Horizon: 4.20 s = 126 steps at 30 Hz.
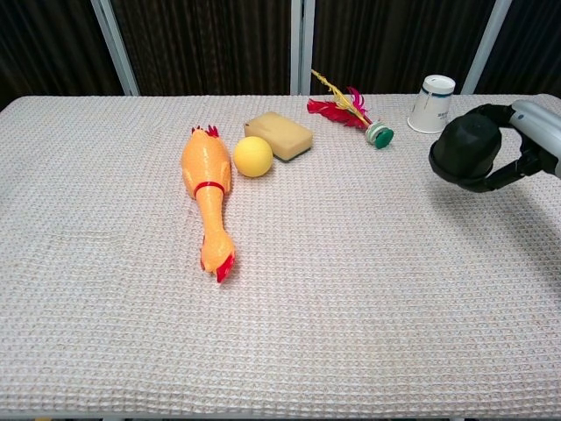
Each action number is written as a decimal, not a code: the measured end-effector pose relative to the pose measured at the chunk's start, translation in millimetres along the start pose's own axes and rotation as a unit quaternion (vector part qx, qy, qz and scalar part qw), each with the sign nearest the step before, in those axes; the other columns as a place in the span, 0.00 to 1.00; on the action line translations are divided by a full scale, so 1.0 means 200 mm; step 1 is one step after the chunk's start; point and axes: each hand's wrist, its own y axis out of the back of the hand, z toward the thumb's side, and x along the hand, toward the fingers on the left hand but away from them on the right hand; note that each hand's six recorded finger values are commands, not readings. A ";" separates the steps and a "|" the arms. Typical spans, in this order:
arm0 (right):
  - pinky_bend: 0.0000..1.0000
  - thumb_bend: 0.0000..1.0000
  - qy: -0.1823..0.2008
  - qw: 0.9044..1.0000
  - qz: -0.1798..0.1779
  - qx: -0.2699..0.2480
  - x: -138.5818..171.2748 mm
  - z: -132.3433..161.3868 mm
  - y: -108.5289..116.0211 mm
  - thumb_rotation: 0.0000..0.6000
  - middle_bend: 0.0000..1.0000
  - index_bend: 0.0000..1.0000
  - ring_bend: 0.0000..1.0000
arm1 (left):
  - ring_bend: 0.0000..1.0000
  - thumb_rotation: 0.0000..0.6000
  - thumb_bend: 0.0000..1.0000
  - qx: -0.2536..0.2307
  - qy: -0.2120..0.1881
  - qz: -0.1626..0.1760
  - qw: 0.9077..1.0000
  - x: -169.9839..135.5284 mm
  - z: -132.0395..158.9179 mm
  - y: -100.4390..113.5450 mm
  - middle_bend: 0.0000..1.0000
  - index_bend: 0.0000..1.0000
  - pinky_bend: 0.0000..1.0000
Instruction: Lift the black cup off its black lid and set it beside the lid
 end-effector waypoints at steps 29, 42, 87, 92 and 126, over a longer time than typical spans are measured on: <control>0.00 0.00 -0.007 0.996 0.073 0.042 -0.01 -0.02 -0.18 1.00 0.31 0.03 0.02 | 0.00 1.00 0.13 0.003 0.007 0.008 1.000 0.00 -0.02 0.03 0.03 0.04 0.20; 0.00 0.00 0.002 0.997 0.072 0.039 0.01 0.01 -0.11 1.00 0.25 0.00 0.00 | 0.00 1.00 0.13 0.003 0.004 0.012 1.000 0.00 -0.01 0.04 0.03 0.04 0.20; 0.00 0.10 -0.005 0.998 -0.062 -0.014 0.05 -0.06 0.28 1.00 0.44 0.40 0.06 | 0.00 1.00 0.13 0.004 0.000 0.015 1.000 0.01 0.00 0.05 0.03 0.04 0.20; 0.00 0.10 -0.040 0.997 -0.070 -0.008 0.10 -0.23 0.33 1.00 0.44 0.40 0.06 | 0.00 1.00 0.13 0.005 -0.002 0.013 1.000 0.00 0.00 0.04 0.03 0.04 0.20; 0.00 0.00 -0.051 0.998 0.017 -0.011 0.13 -0.33 0.21 1.00 0.06 0.00 0.00 | 0.00 1.00 0.13 0.008 -0.005 0.018 1.000 -0.04 -0.03 0.05 0.03 0.04 0.20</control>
